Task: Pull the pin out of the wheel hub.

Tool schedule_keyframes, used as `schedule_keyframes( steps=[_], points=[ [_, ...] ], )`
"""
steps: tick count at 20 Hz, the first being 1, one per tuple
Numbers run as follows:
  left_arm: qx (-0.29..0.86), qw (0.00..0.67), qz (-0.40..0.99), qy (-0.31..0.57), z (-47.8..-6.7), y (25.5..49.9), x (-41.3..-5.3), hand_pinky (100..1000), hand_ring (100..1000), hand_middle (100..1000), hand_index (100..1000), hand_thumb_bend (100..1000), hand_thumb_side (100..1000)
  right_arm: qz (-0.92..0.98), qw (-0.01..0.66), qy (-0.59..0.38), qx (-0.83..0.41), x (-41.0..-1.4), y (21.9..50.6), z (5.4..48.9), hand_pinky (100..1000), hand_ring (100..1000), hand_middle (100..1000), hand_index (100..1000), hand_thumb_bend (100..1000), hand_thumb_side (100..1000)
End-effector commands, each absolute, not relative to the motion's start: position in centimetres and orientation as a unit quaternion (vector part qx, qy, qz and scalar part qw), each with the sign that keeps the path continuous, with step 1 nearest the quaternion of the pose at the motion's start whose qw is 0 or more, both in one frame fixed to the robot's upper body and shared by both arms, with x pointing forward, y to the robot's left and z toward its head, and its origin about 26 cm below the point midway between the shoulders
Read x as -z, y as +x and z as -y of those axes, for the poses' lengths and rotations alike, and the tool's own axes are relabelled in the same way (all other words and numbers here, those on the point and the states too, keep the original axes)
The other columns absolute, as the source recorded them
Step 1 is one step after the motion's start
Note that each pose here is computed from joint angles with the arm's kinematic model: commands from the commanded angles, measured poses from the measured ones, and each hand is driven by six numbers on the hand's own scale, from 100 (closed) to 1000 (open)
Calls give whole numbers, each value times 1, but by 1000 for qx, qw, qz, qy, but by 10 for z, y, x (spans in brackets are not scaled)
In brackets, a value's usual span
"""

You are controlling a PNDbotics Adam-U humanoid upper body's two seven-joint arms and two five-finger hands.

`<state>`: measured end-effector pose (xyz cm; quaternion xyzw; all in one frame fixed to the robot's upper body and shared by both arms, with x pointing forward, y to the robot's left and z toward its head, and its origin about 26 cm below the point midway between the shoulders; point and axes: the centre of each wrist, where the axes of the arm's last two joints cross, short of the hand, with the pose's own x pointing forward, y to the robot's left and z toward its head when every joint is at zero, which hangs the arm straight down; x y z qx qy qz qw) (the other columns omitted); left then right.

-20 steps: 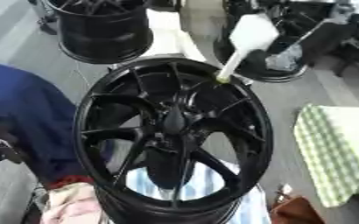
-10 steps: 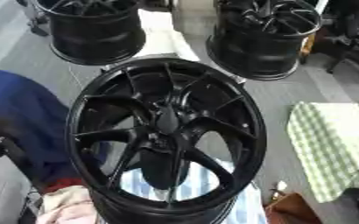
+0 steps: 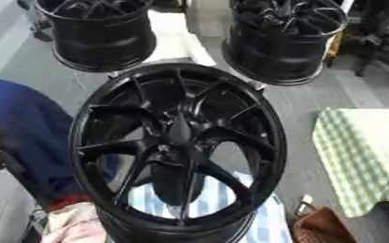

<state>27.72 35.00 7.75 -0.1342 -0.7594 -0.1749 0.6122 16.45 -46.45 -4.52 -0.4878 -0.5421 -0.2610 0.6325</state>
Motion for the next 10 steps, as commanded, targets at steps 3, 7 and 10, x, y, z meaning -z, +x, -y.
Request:
schedule_keyframes(
  steps=[3, 7, 10],
  points=[
    [182, 602, 766, -130, -352, 278, -87, 544, 482, 591, 775, 100, 888, 667, 583, -407, 223, 4, 205, 409, 742, 664, 690, 834, 100, 437],
    [183, 600, 767, -134, -351, 279, -88, 544, 488, 591, 774, 100, 886, 742, 566, -329, 144, -25, 225, 360, 745, 668, 694, 834, 100, 449],
    [185, 600, 766, -136, -350, 279, -87, 543, 482, 590, 772, 100, 887, 788, 550, -265, 80, -49, 236, 329, 749, 680, 708, 838, 100, 450]
  ],
)
